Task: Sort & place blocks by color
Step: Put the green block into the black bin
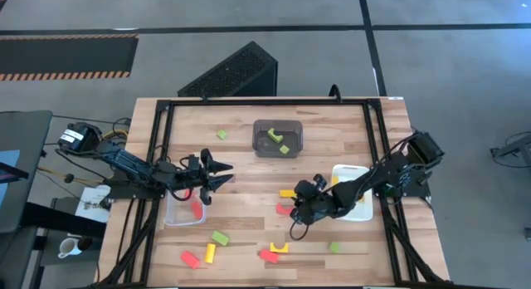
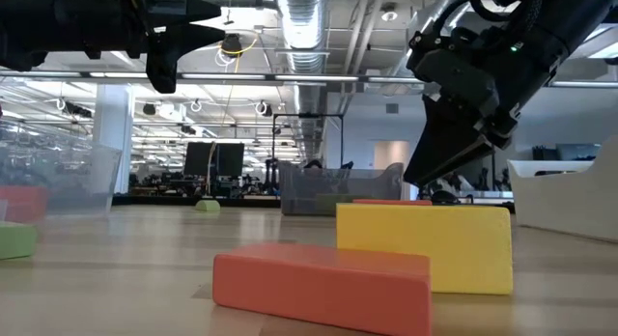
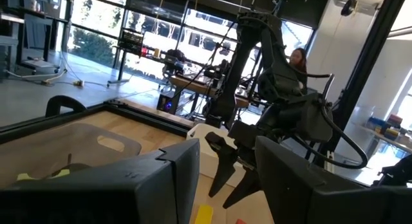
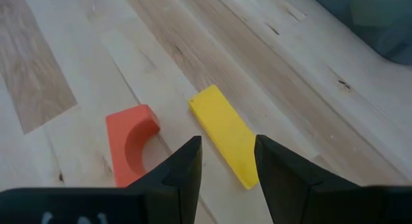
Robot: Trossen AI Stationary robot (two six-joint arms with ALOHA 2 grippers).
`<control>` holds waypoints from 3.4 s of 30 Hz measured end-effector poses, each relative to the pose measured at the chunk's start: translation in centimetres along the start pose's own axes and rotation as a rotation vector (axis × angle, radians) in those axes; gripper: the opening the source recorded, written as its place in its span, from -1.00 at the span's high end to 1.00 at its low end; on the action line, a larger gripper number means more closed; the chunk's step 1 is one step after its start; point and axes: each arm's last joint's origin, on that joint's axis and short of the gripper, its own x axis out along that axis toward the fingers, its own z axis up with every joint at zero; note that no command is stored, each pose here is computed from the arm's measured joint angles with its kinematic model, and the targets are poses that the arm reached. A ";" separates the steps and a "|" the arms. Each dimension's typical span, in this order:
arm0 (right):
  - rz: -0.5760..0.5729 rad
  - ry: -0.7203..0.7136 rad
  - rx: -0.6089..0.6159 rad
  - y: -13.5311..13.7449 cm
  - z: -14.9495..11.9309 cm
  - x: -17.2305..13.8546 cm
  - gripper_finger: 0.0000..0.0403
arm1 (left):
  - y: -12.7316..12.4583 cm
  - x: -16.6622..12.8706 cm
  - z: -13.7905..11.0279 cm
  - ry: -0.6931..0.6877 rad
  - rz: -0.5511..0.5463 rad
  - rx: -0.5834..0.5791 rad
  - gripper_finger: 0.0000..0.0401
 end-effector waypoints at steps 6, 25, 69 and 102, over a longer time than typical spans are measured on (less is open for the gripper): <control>0.024 -0.017 0.018 0.3 0.2 0.0 0.18 | 0.0 0.0 0.0 0.000 0.000 0.000 0.31; 0.075 -0.056 -0.010 0.8 0.6 -0.1 0.23 | 0.0 0.0 0.0 0.003 0.002 0.002 0.31; 0.367 0.576 0.068 8.4 -4.0 -14.3 0.00 | 0.1 0.0 -0.2 0.019 0.008 -0.017 0.31; -0.005 0.739 -0.163 7.6 -9.8 -6.9 -0.23 | 0.0 0.0 -0.2 0.023 0.000 -0.037 0.31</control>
